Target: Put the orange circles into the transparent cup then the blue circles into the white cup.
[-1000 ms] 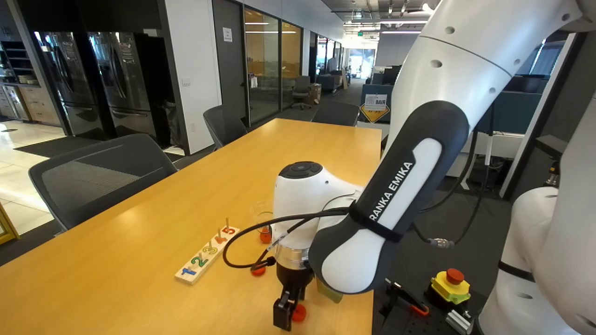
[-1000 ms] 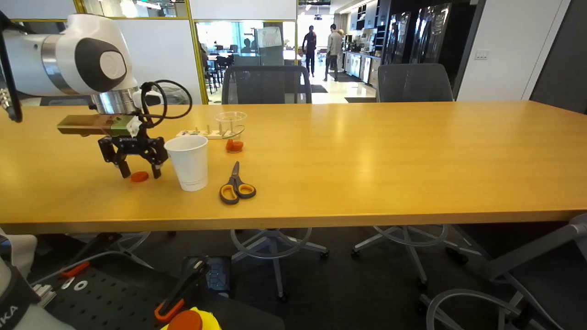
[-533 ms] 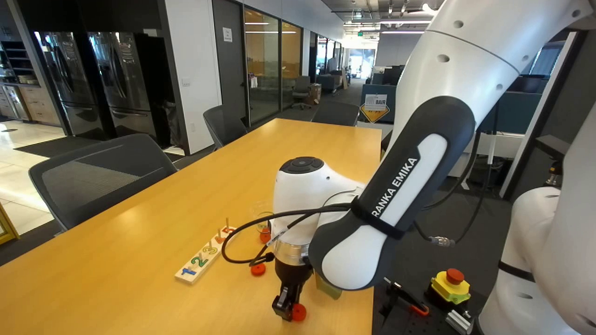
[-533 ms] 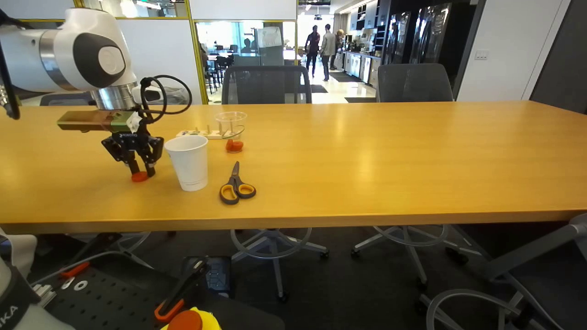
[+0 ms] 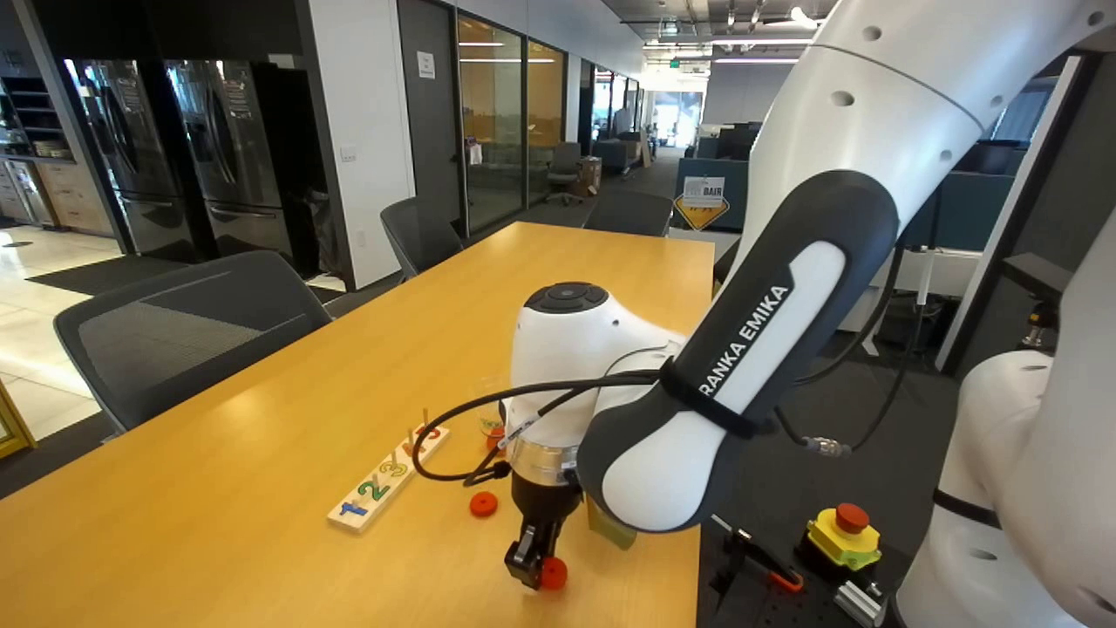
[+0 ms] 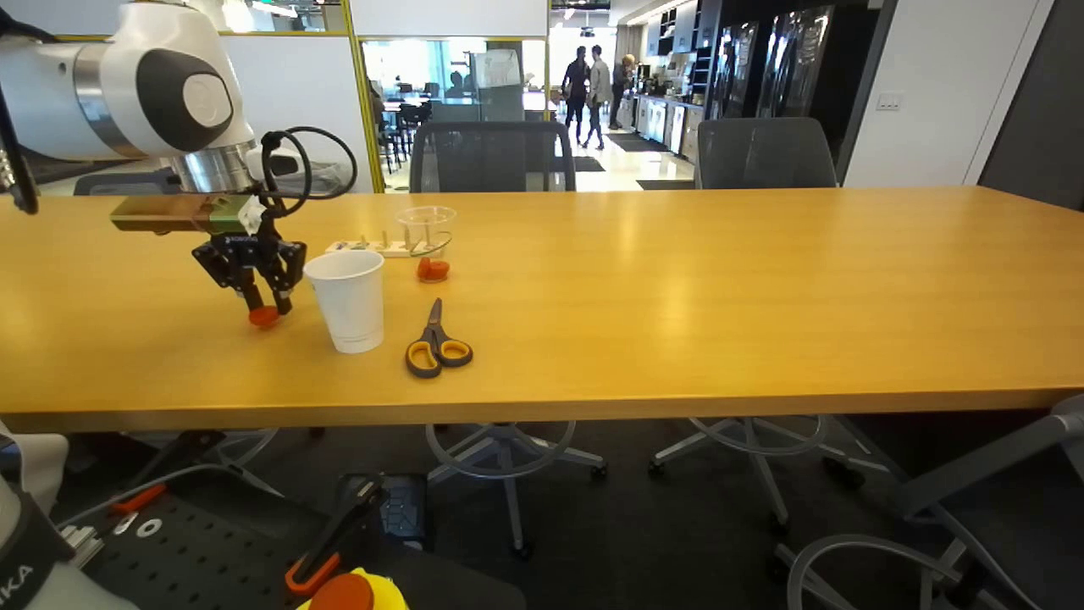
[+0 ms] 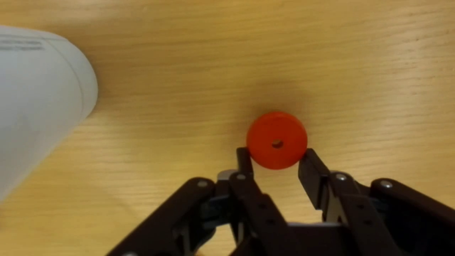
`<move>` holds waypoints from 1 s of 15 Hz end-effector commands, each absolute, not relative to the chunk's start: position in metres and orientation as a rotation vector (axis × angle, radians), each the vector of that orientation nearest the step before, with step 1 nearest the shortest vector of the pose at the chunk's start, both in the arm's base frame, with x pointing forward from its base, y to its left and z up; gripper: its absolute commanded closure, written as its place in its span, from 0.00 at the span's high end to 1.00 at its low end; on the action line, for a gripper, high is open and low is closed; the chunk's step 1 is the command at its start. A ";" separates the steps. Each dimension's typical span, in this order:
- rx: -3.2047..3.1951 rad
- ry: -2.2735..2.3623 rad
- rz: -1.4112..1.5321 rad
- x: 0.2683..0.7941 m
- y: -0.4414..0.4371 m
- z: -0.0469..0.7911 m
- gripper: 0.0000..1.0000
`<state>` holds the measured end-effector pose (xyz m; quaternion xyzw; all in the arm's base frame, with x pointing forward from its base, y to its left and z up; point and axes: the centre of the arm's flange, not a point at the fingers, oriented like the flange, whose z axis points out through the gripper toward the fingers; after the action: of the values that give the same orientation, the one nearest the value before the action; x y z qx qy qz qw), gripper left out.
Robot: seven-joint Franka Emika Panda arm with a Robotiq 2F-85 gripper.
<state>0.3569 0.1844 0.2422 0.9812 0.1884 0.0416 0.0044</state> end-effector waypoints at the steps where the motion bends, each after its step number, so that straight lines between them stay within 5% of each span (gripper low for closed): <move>1: 3.054 0.599 0.216 0.376 0.188 0.275 0.23; 15: 2.972 0.576 0.484 0.539 0.157 0.365 0.23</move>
<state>0.4954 0.1613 0.3537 0.9709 0.1853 0.1495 0.0259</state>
